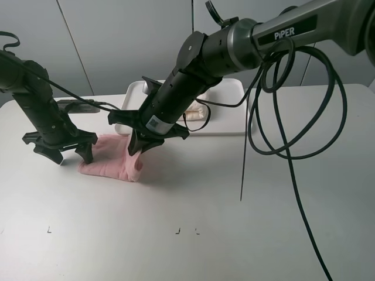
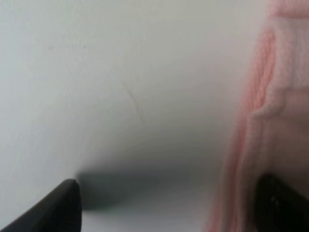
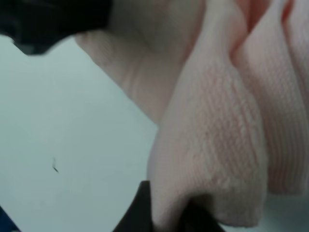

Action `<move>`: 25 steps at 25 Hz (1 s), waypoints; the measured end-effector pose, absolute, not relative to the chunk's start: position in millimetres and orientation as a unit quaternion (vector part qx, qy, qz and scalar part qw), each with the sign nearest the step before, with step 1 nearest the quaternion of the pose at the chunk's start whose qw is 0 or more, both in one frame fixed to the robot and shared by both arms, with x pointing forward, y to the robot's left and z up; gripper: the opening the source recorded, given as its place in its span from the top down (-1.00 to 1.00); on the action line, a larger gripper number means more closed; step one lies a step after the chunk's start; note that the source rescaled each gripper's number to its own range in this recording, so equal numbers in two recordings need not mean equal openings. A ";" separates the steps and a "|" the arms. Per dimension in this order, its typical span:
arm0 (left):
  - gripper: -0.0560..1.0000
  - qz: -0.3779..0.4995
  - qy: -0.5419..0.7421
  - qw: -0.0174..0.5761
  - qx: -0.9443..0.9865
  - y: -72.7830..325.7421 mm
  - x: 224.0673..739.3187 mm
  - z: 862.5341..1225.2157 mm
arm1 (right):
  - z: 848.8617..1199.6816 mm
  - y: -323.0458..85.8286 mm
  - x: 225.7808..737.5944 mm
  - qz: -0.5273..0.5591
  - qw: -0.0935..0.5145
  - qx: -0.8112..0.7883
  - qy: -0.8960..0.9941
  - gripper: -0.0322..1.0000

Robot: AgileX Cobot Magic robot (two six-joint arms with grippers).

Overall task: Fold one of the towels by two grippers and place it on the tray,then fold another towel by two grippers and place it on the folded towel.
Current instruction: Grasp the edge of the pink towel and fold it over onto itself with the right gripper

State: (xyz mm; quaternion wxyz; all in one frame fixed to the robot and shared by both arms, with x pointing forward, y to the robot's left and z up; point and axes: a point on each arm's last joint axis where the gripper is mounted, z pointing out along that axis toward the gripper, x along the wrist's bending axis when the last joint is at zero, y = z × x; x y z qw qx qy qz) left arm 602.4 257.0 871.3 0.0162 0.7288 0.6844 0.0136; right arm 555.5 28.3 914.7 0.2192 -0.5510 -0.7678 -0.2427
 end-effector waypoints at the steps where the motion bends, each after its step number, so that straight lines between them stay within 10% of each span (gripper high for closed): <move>1: -0.86 0.014 0.684 0.016 0.729 257.0 602.4 871.3 | 916.6 30.7 557.3 -0.260 0.222 -0.553 -0.760 0.87; 25: -0.86 0.006 0.680 0.018 0.733 256.2 601.6 871.3 | 851.8 56.5 573.3 -0.369 0.309 -0.609 -0.630 0.87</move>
